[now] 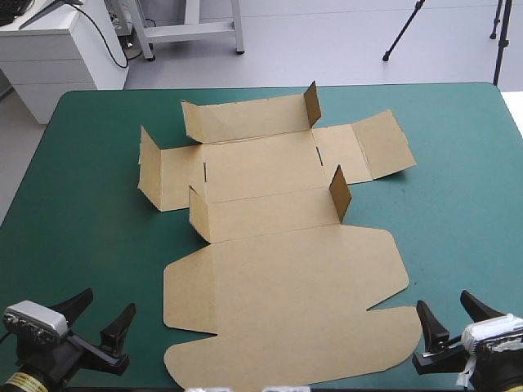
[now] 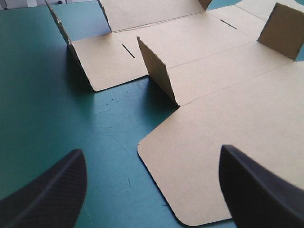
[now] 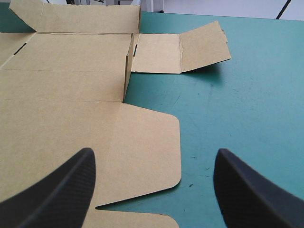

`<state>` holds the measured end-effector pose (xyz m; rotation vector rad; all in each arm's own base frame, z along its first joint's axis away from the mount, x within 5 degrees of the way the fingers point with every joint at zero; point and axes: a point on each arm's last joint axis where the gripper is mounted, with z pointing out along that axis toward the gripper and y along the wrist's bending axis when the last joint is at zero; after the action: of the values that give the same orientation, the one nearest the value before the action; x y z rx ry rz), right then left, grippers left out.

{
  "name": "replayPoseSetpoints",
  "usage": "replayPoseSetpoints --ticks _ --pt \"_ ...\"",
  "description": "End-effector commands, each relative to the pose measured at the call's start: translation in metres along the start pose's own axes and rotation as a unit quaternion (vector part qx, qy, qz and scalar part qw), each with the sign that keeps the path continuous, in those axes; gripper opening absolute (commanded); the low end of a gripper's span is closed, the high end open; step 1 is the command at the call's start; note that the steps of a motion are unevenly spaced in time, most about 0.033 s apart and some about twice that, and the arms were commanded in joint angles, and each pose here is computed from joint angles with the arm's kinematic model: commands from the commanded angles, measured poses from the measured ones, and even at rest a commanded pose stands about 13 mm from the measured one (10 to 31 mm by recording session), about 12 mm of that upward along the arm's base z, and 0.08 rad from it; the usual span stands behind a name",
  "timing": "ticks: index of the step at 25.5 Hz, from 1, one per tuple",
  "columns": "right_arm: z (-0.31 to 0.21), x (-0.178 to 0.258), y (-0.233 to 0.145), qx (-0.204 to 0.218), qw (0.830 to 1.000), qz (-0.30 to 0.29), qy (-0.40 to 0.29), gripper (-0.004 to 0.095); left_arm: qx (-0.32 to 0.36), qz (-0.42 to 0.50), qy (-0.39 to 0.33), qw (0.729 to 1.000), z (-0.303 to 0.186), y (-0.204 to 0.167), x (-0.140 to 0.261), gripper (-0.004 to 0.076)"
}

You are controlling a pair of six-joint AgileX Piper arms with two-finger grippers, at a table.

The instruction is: Fold the box

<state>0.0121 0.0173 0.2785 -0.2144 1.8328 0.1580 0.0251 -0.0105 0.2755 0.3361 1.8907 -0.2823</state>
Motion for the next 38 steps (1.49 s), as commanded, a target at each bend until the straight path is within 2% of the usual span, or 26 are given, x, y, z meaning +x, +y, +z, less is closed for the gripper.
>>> replayPoseSetpoints --ticks 1,11,17,26,32,38 --pt "-0.002 -0.013 -0.001 0.009 0.999 0.001 -0.037 0.0639 0.005 -0.006 -0.043 0.999 -0.003 -0.001 -0.013 0.0545" --pt "-0.001 -0.014 -0.001 0.009 0.999 -0.002 -0.037 0.0639 0.005 -0.006 -0.045 0.999 -0.003 -0.001 -0.015 0.0545" --pt "0.013 -0.024 -0.003 -0.003 1.000 0.018 -0.003 0.0639 0.005 -0.006 -0.035 0.999 -0.001 -0.001 -0.031 0.0546" --pt "0.047 -0.091 -0.013 -0.010 0.999 -0.011 0.049 0.0639 0.003 -0.019 0.005 1.000 0.019 -0.003 -0.078 0.0546" --pt "0.085 -0.133 -0.020 -0.029 0.996 0.009 0.084 0.0640 0.000 -0.034 0.013 0.999 0.030 -0.003 -0.105 0.0546" --pt "0.137 -0.165 -0.026 -0.064 0.985 0.026 0.157 0.0640 -0.002 -0.044 0.020 0.999 0.040 -0.004 -0.119 0.0546"
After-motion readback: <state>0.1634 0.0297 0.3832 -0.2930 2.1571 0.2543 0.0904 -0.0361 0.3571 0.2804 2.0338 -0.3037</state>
